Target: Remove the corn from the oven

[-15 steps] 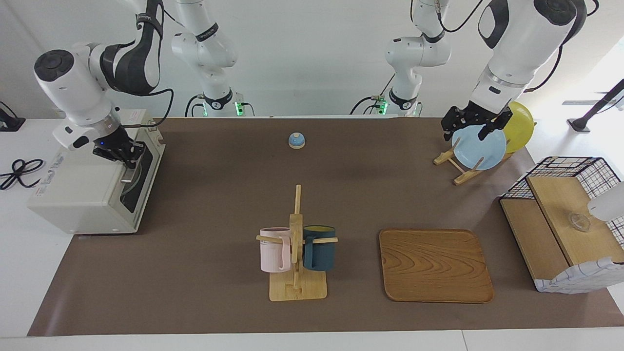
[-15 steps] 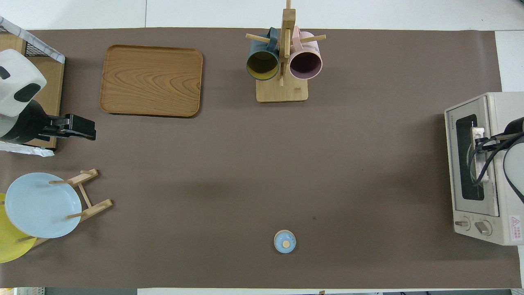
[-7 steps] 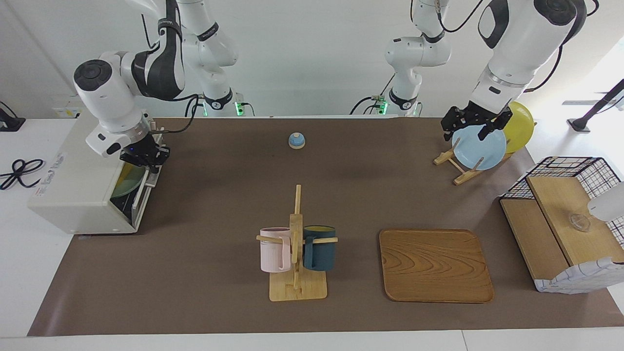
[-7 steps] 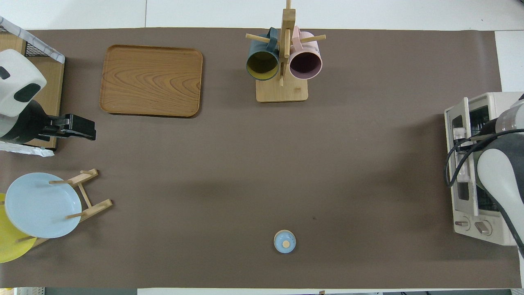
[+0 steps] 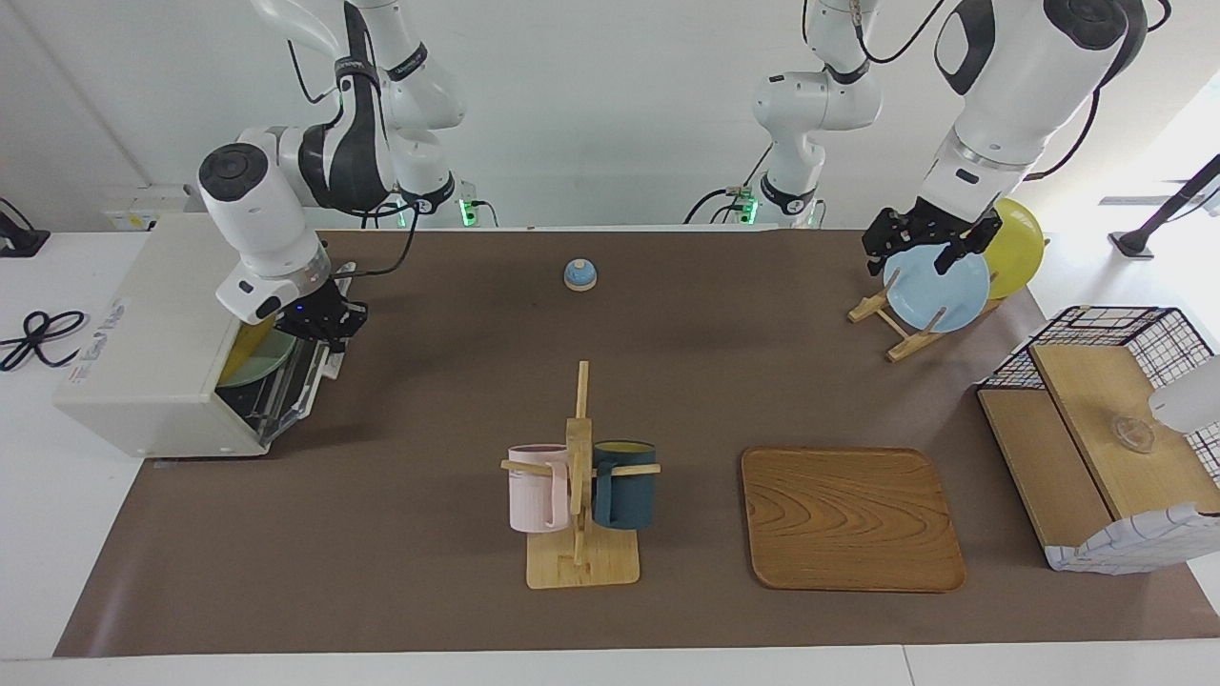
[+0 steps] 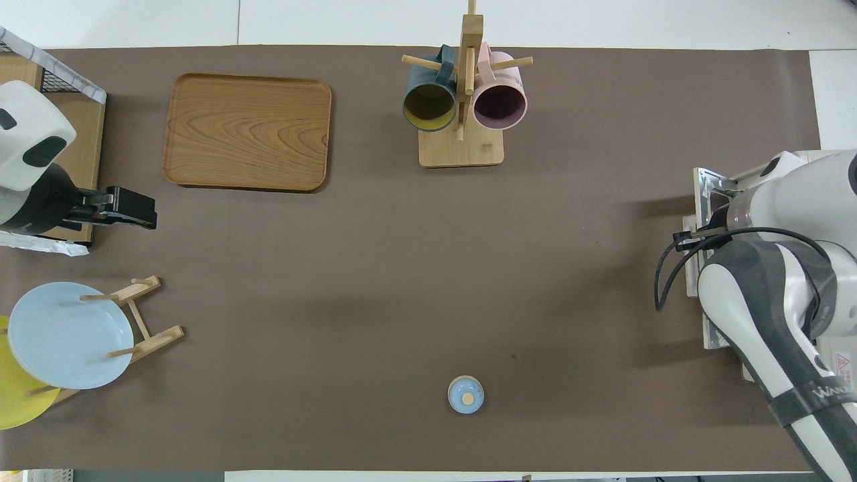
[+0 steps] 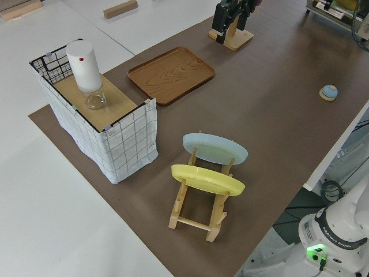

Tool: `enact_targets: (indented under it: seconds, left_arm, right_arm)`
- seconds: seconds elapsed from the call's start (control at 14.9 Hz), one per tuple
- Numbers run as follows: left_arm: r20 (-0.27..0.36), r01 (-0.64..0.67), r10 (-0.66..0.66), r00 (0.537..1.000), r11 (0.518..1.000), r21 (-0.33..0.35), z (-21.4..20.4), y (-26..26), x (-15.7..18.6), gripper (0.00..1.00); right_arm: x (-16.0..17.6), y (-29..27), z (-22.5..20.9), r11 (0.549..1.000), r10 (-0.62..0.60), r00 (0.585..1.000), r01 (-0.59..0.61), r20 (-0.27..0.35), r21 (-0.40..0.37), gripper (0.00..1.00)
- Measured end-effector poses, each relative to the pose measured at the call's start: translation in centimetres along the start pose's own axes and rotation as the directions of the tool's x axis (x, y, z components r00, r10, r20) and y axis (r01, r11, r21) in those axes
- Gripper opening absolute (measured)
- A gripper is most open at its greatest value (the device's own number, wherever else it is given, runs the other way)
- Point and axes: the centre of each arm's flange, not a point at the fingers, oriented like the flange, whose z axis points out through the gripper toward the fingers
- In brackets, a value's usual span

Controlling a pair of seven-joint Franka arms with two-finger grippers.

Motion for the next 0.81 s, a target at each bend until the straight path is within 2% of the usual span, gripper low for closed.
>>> enact_targets:
  seconds: [0.34, 0.81]
  left_arm:
    - [0.000, 0.000, 0.000, 1.000, 1.000, 0.000, 0.0, 0.0, 0.0, 1.00]
    - [0.000, 0.000, 0.000, 1.000, 1.000, 0.000, 0.0, 0.0, 0.0, 1.00]
  right_arm:
    - [0.3, -2.0, 4.6, 1.000, 0.008, 0.999, -0.008, -0.048, 0.003, 0.01]
    - [0.4, -2.6, 7.1, 0.999, 0.039, 0.999, -0.039, -0.026, 0.012, 0.01]
